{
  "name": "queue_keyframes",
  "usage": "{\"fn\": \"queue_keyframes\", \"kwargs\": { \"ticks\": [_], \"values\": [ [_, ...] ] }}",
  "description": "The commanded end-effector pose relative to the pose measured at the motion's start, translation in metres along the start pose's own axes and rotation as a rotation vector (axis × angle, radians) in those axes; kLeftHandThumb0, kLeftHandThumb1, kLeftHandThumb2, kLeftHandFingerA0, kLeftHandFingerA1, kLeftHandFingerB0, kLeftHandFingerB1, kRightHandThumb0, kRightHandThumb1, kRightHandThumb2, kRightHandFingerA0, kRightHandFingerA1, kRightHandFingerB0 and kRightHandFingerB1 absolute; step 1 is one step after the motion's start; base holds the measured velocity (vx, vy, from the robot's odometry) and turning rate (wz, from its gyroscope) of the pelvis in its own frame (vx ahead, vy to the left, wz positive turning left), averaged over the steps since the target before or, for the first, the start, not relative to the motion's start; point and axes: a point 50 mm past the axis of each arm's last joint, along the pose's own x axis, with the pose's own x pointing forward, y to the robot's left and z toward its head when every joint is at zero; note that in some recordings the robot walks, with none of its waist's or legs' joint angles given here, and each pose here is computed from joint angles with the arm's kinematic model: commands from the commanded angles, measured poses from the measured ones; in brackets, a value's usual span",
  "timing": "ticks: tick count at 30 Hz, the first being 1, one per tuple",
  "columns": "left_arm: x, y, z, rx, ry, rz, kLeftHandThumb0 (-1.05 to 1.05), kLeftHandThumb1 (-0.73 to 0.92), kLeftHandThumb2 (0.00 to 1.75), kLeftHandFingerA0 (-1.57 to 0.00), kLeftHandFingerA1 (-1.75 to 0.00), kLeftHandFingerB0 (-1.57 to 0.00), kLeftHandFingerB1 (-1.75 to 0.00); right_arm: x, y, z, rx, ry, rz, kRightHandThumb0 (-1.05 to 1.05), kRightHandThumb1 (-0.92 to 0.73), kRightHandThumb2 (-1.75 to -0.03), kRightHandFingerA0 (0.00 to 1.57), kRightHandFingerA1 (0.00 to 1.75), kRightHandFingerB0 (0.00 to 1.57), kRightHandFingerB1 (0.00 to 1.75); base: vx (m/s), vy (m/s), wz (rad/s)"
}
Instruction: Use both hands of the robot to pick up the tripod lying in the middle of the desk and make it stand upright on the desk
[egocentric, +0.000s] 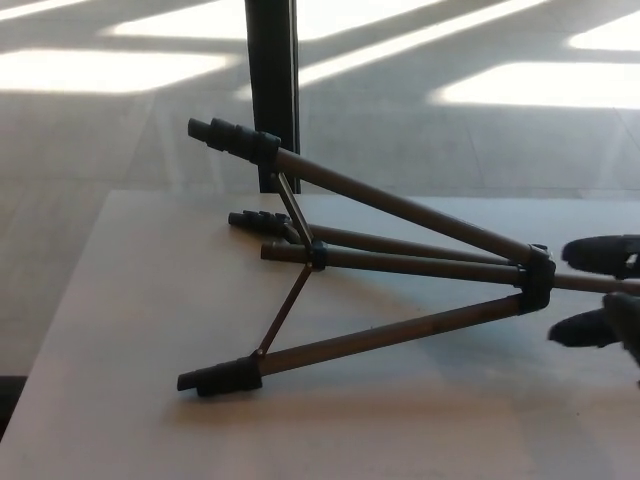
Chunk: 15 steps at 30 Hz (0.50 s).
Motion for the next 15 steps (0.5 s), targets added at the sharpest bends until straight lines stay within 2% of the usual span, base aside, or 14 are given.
{"fn": "queue_keyframes", "kwargs": {
  "ticks": [1, 5, 6, 7, 8, 9, 10, 11, 14, 15],
  "values": [
    [0.019, -0.018, 0.013, 0.043, 0.067, -0.050, -0.53, 0.52, 0.97, -0.35, -0.66, -0.27, -0.57, 0.016, 0.039, -0.048, 0.234, 0.233, 0.020, -0.70, -0.70, -0.61, 0.69, 0.78, 0.55, 0.55, 0.00, 0.000, 0.00],
    [0.019, -0.021, 0.011, 0.057, 0.074, -0.070, -0.55, 0.52, 0.95, -0.34, -0.64, -0.26, -0.56, 0.021, 0.044, -0.059, 0.279, 0.282, -0.017, -0.72, -0.70, -0.61, 0.65, 0.75, 0.53, 0.53, 0.00, 0.000, 0.00],
    [0.020, -0.022, 0.010, 0.050, 0.074, -0.072, -0.54, 0.51, 0.95, -0.34, -0.65, -0.26, -0.56, 0.023, 0.045, -0.061, 0.284, 0.291, -0.021, -0.71, -0.54, -0.96, 0.63, 0.77, 0.51, 0.63, 0.00, 0.000, 0.00],
    [0.020, -0.022, 0.010, 0.066, 0.084, -0.074, -0.54, 0.70, 0.61, -0.38, -0.62, -0.36, -0.49, 0.024, 0.046, -0.064, 0.304, 0.298, -0.023, -0.71, -0.71, -0.60, 0.64, 0.77, 0.55, 0.53, 0.00, 0.000, 0.00],
    [0.021, -0.023, 0.009, 0.074, 0.092, -0.073, -0.54, 0.49, 0.95, -0.38, -0.66, -0.27, -0.55, 0.026, 0.046, -0.066, 0.307, 0.304, -0.027, -0.71, -0.71, -0.62, 0.64, 0.76, 0.55, 0.52, 0.00, 0.000, 0.00],
    [0.022, -0.026, 0.008, 0.090, 0.100, -0.089, -0.57, 0.67, 0.60, -0.38, -0.60, -0.36, -0.47, 0.026, 0.046, -0.069, 0.313, 0.322, -0.038, -0.71, -0.71, -0.61, 0.63, 0.76, 0.57, 0.52, 0.00, 0.000, 0.00],
    [0.024, -0.028, 0.008, 0.121, 0.097, -0.105, -0.62, 0.68, 0.59, -0.39, -0.58, -0.36, -0.47, 0.027, 0.046, -0.069, 0.319, 0.329, -0.048, -0.68, -0.71, -0.61, 0.64, 0.74, 0.57, 0.51, 0.00, 0.000, 0.00],
    [0.029, -0.031, 0.010, 0.169, 0.087, -0.133, -0.62, 0.50, 0.93, -0.39, -0.65, -0.27, -0.54, 0.030, 0.046, -0.069, 0.326, 0.335, -0.060, -0.67, -0.71, -0.61, 0.64, 0.73, 0.57, 0.51, 0.00, 0.000, 0.00],
    [0.038, -0.038, 0.013, 0.247, 0.095, -0.157, -0.72, 0.51, 0.94, -0.38, -0.61, -0.36, -0.53, 0.033, 0.047, -0.071, 0.341, 0.344, -0.088, -0.66, -0.69, -0.61, 0.68, 0.73, 0.61, 0.52, 0.00, 0.000, 0.00],
    [0.044, -0.042, 0.016, 0.304, 0.060, -0.195, -0.72, 0.62, 0.61, -0.42, -0.58, -0.42, -0.45, 0.034, 0.048, -0.072, 0.338, 0.345, -0.081, -0.66, -0.71, -0.61, 0.66, 0.74, 0.58, 0.52, 0.00, 0.000, 0.00]
  ]
}}
